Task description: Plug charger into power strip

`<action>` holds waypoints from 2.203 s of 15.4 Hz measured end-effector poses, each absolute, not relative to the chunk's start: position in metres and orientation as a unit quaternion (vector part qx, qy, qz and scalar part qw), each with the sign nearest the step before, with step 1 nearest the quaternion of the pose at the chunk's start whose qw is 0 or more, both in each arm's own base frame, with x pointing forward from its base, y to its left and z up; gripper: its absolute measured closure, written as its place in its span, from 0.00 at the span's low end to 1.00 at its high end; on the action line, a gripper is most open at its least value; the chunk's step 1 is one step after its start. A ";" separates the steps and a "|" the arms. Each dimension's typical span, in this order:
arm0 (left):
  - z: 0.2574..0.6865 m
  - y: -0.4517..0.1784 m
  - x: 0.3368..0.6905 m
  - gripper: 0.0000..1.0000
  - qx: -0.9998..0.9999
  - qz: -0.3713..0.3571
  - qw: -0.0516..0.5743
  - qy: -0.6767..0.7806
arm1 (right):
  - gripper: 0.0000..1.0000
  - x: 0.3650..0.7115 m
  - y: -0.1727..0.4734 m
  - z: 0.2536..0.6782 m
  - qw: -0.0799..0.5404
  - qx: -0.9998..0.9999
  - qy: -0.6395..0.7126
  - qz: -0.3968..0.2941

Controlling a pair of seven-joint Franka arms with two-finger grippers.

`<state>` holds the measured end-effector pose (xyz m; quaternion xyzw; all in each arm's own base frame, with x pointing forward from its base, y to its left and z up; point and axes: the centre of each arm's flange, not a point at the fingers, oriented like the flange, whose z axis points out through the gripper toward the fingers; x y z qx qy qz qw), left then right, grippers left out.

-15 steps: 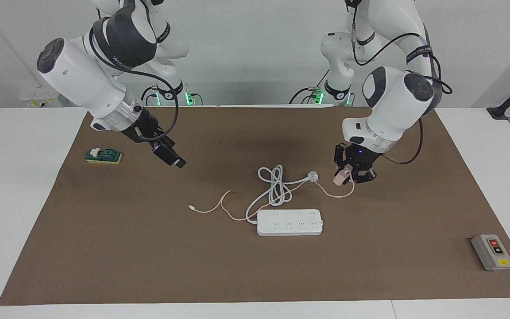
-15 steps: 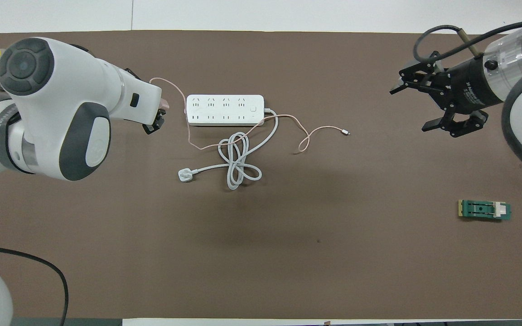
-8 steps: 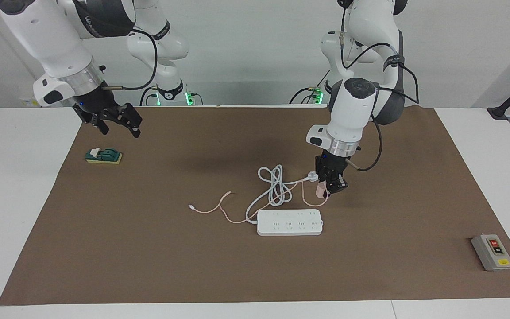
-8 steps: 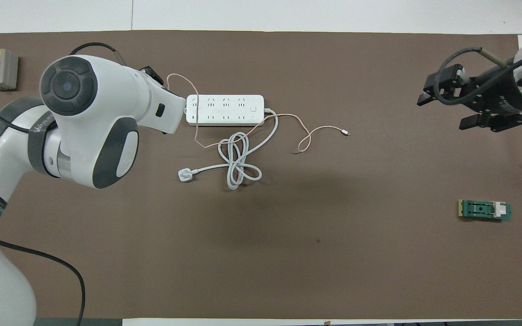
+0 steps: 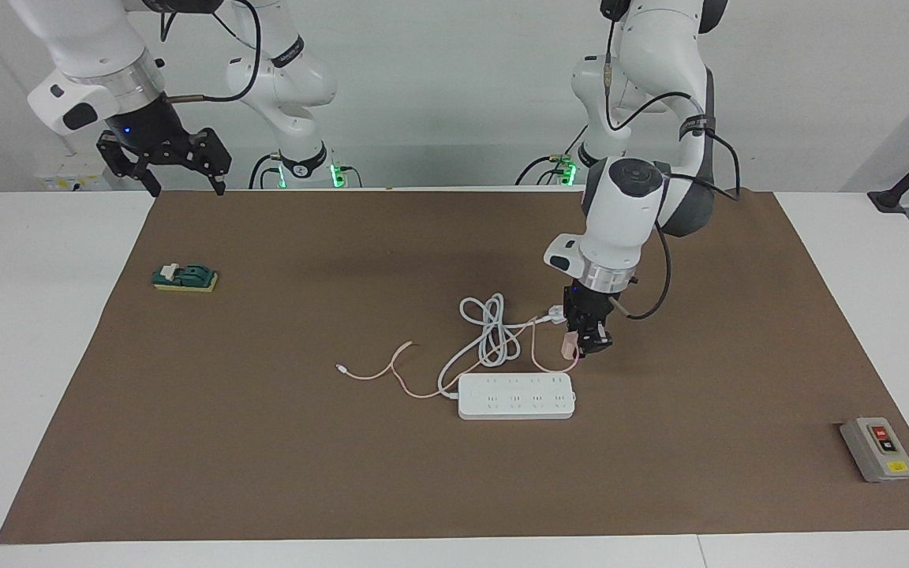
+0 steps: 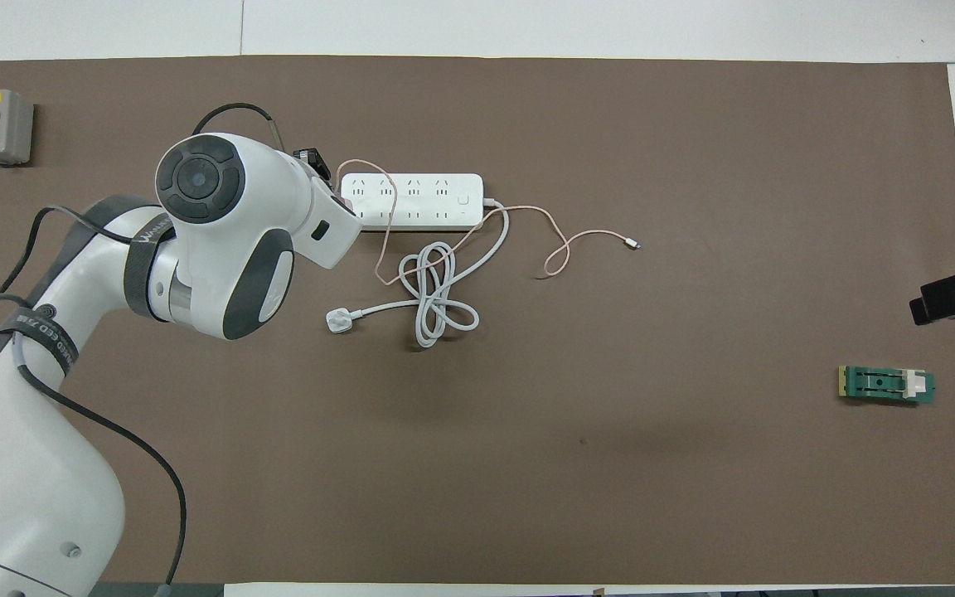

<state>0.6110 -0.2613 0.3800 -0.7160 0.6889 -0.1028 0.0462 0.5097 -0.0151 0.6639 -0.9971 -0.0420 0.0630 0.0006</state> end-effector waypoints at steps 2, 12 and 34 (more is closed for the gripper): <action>0.374 -0.264 0.618 0.70 -0.713 -0.102 0.046 0.692 | 0.00 0.511 -0.019 0.659 -0.016 -0.997 -0.041 0.063; 0.351 -0.268 0.634 0.70 -0.703 -0.094 0.046 0.703 | 0.00 0.526 -0.020 0.638 -0.024 -0.999 -0.037 0.029; 0.343 -0.272 0.632 0.70 -0.701 -0.096 0.045 0.706 | 0.00 0.530 -0.020 0.628 -0.013 -0.999 -0.005 0.033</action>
